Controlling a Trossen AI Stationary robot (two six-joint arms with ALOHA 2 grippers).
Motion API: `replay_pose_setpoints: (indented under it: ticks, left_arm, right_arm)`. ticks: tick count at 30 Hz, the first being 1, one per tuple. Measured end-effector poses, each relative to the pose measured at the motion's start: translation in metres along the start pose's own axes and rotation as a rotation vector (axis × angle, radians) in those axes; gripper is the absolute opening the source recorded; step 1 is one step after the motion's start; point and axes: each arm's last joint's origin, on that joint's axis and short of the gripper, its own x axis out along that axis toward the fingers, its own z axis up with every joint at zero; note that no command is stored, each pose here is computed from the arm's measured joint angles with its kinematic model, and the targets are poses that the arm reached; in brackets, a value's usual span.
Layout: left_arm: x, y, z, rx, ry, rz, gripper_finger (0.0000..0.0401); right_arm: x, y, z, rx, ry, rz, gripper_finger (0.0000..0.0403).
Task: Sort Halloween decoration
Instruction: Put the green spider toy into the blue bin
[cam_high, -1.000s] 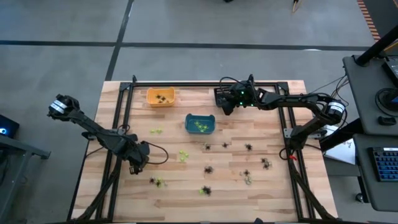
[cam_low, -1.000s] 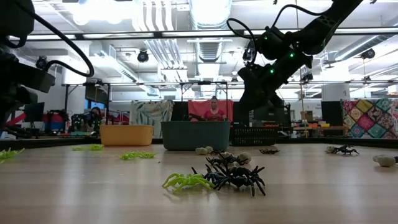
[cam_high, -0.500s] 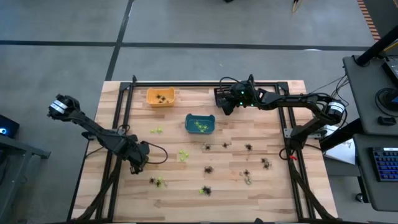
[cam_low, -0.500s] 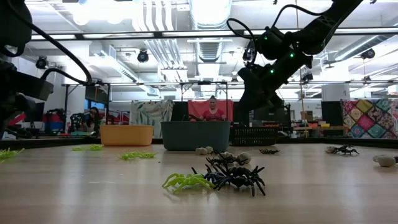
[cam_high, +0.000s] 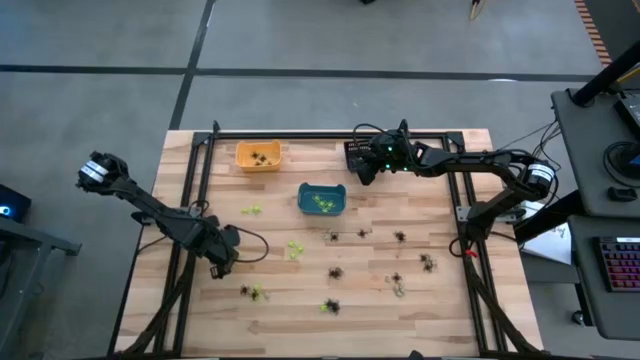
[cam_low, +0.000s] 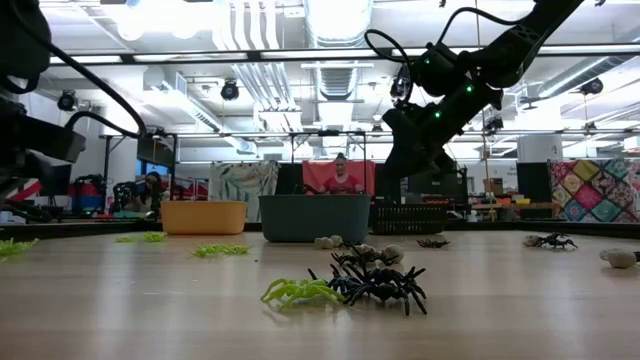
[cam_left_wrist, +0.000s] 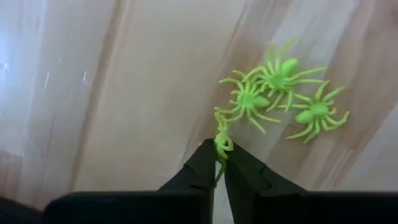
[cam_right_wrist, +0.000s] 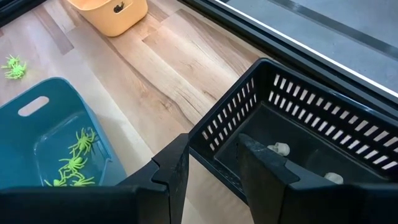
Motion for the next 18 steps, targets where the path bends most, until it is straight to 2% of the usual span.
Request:
replay_pose_setpoints:
  ticks: [4,10,18]
  left_arm:
    - [-0.001,0.001,0.0,-0.042,0.009,0.007,0.0005]
    - [-0.011,-0.004,0.004,-0.045,0.006,-0.008,0.0001]
    - [-0.034,-0.009,0.01,-0.048,0.011,0.009,0.0]
  right_arm:
    - [0.0,0.0,0.0,0.0,0.0,0.0,0.0123]
    - [0.0,0.0,0.0,0.0,0.0,0.0,0.0123]
    - [0.0,0.0,0.0,0.0,0.0,0.0,0.0123]
